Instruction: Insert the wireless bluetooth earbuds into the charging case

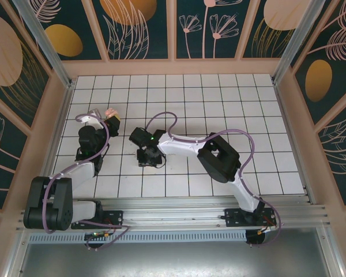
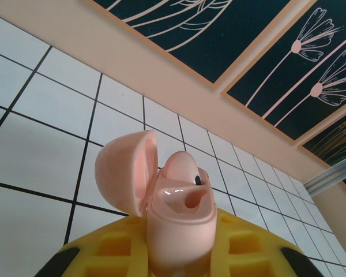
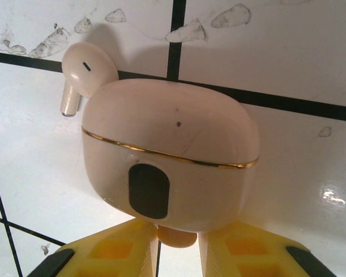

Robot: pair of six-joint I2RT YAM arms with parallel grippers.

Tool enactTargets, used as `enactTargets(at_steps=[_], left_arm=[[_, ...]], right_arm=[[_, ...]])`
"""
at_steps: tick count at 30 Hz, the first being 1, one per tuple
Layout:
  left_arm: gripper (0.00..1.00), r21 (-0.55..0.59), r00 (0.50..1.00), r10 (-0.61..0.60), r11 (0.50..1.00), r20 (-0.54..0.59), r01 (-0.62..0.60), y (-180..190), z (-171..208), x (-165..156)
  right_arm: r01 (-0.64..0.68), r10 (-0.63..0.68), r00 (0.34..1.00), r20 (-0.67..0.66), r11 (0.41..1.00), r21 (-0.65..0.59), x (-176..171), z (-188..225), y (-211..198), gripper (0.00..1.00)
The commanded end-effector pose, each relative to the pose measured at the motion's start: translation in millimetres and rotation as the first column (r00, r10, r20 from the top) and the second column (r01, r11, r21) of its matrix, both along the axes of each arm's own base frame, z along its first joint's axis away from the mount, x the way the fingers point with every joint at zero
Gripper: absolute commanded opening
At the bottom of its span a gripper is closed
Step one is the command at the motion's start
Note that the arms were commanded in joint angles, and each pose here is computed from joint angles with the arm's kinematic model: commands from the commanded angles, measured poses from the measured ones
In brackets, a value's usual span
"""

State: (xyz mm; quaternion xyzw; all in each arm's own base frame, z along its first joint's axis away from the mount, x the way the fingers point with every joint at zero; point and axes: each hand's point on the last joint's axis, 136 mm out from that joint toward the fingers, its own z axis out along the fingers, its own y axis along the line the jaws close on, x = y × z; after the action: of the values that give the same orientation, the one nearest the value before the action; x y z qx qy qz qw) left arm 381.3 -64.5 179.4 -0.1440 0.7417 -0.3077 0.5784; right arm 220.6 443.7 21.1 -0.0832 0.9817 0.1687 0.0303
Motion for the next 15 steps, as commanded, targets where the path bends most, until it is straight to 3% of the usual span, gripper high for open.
enactTargets(at_steps=[1,15], left_arm=[[0.03,0.017,0.998,-0.013,1.0,0.055,0.012,0,13,-2],[0.04,0.035,0.997,-0.033,0.999,0.064,0.031,-3,15,-3]], right_arm=[[0.009,-0.008,1.0,0.014,0.998,-0.065,-3,-6,-17,0.23],[0.026,-0.022,0.999,0.041,0.995,-0.099,-3,24,-88,0.21]])
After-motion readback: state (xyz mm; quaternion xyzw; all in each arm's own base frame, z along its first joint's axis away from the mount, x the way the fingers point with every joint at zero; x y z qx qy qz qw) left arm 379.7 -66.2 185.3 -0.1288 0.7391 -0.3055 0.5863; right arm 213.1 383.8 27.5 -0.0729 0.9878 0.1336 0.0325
